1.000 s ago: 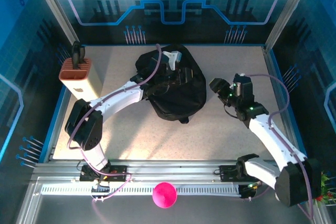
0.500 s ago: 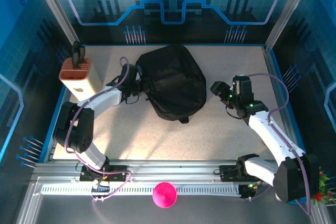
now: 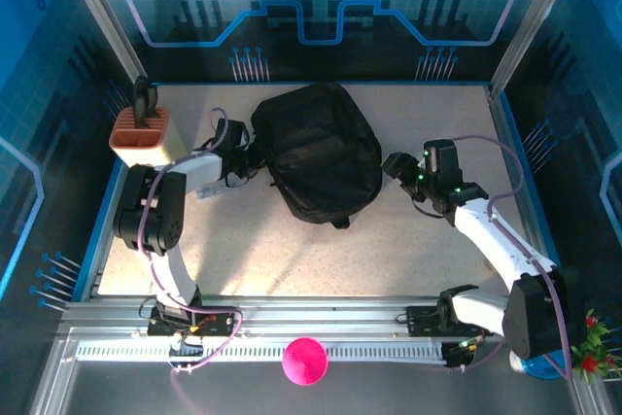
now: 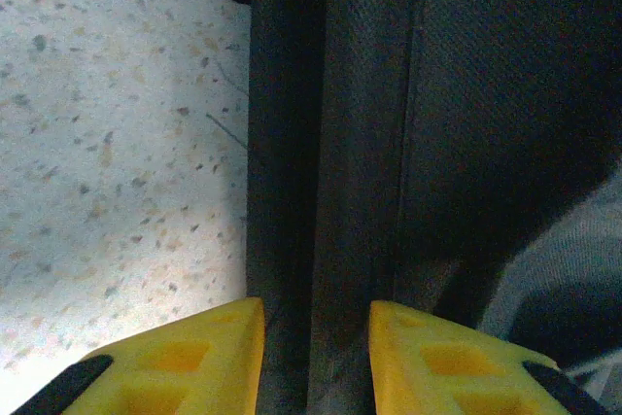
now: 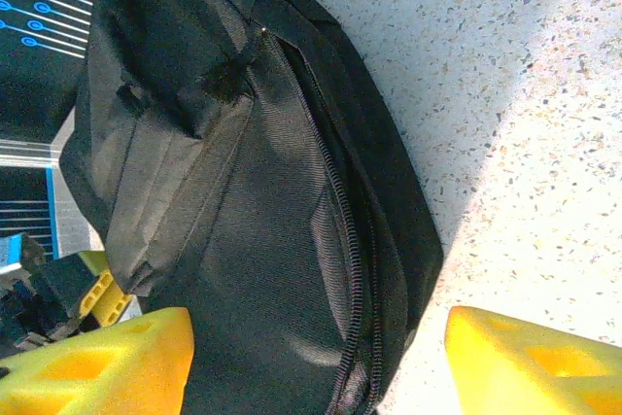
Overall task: Pack the student bag
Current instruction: Rotate the student bag at the top-center of the table.
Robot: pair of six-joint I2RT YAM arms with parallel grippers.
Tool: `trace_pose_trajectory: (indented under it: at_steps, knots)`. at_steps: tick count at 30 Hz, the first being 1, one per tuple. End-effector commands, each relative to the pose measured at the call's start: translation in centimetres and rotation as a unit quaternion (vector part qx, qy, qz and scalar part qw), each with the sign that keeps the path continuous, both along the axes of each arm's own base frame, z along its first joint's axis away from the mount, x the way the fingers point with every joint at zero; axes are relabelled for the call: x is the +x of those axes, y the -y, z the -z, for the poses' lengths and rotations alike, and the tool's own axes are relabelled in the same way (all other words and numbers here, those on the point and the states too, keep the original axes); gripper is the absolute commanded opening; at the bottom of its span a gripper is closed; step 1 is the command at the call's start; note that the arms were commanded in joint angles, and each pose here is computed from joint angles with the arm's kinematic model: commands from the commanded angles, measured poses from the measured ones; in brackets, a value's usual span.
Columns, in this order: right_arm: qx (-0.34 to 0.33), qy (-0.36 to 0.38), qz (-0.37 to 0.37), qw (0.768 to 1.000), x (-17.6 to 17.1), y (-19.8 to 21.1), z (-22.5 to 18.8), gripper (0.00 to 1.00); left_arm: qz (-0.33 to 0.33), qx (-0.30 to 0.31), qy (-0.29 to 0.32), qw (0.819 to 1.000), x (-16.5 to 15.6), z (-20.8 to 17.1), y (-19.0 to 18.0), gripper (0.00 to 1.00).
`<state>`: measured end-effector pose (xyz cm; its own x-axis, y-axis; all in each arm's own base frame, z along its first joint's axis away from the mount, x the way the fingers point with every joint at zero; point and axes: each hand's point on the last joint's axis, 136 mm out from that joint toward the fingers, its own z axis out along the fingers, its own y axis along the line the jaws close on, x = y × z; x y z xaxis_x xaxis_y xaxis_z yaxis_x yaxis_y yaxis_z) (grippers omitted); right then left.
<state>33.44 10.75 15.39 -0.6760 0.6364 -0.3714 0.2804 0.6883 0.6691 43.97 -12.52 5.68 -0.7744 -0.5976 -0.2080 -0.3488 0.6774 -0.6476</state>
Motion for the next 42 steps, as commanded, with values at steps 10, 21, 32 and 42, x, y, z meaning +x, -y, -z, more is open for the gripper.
trace_pose_trajectory:
  at_steps: [10, 21, 32, 42]
  knots:
    - [0.03, -0.055, -0.057, 0.996, -0.8, -2.8, 4.2, 0.64, 0.015, -0.084, 0.011, 0.996, 1.9, -0.4, 2.1, 0.14]
    - [0.005, -0.08, -0.113, 0.99, 2.4, -4.2, 7.0, 0.39, 0.048, -0.108, 0.056, 0.991, 0.4, -5.6, 3.7, 0.0]
    - [-0.073, 0.001, -0.1, 0.992, 13.3, 0.7, 5.7, 0.25, 0.107, -0.108, 0.043, 0.987, -3.0, -7.8, 8.2, 0.0]
    - [-0.13, 0.012, -0.072, 0.989, 12.8, 5.2, 1.1, 0.59, 0.134, -0.117, 0.034, 0.983, -3.5, -7.3, 11.8, 0.0]
